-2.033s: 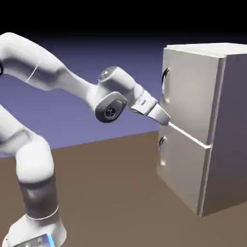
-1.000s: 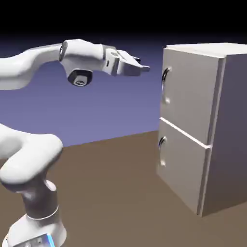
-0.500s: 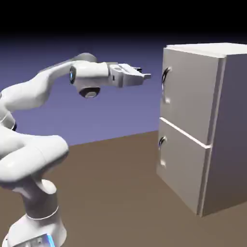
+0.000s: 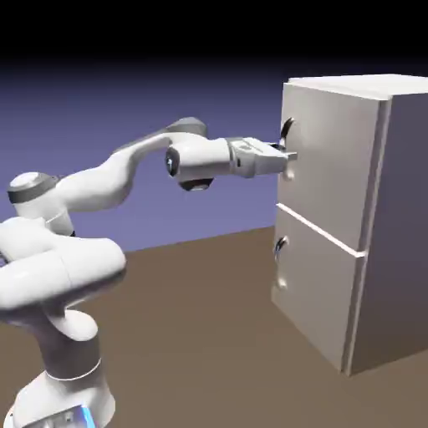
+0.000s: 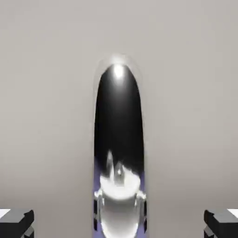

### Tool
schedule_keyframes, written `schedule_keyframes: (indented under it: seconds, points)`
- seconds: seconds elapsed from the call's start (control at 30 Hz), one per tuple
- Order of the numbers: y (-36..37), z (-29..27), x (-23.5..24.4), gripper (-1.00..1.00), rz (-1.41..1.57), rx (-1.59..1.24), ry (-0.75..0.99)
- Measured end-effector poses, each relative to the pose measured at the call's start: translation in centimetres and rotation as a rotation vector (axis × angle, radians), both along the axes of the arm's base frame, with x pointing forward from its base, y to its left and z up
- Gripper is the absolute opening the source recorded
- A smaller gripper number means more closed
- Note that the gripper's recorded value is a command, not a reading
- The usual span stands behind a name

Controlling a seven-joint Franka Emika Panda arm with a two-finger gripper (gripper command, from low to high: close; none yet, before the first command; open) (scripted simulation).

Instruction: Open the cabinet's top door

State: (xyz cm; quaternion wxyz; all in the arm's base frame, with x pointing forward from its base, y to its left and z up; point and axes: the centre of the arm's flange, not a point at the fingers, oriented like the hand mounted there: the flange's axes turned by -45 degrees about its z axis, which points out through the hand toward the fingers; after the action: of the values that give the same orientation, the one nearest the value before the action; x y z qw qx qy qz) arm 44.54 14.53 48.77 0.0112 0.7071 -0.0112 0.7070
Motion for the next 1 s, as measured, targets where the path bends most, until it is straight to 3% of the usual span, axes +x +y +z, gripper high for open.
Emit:
schedule_keyframes:
  seconds: [0.47,1.0]
  points:
    - [-7.2,0.0,-9.4,-1.0,0.389,0.0,0.0]
    - [-15.8,0.0,-14.7,-1.0,0.72,0.0,0.0]
